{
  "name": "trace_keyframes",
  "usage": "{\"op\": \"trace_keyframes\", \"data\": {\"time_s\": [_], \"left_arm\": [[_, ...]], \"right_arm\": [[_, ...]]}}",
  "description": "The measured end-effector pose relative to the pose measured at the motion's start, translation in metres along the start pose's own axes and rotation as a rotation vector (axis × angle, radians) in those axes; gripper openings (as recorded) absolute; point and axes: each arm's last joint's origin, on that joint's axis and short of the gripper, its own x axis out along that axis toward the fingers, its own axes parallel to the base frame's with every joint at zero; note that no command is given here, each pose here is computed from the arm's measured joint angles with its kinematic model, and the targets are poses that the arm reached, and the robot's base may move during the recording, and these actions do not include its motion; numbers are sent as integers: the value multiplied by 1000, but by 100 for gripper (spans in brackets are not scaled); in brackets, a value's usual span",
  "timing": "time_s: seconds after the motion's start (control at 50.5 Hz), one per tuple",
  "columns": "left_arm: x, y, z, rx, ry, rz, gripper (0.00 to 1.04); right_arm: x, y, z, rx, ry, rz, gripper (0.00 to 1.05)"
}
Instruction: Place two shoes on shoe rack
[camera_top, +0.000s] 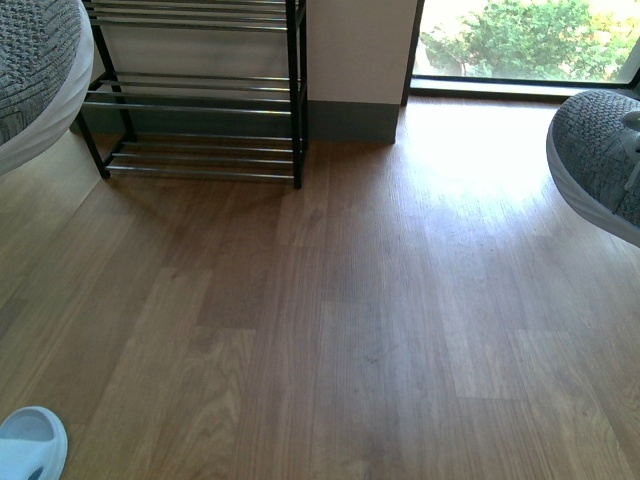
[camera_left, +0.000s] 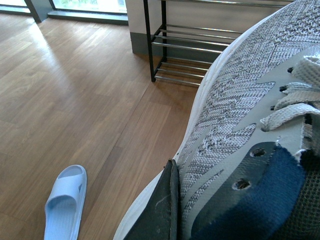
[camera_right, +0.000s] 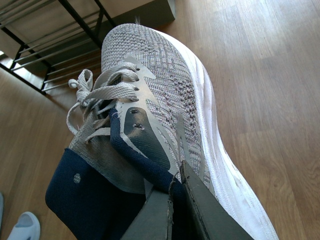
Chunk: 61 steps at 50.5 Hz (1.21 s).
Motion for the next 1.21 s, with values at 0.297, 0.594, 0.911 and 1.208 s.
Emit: {"op": "trace_keyframes", "data": {"time_s": [0.297, 0.594, 0.911, 1.208], "left_arm": [[0, 0, 0, 0, 0, 0, 1], [0, 0, 0, 0, 0, 0, 1], [0, 0, 0, 0, 0, 0, 1], [0, 0, 0, 0, 0, -5, 1]], "right_arm": [[0, 0, 0, 0, 0, 1, 1], [0, 0, 0, 0, 0, 1, 1], [0, 0, 0, -1, 0, 1, 1], [0, 0, 0, 0, -1, -6, 1]]}}
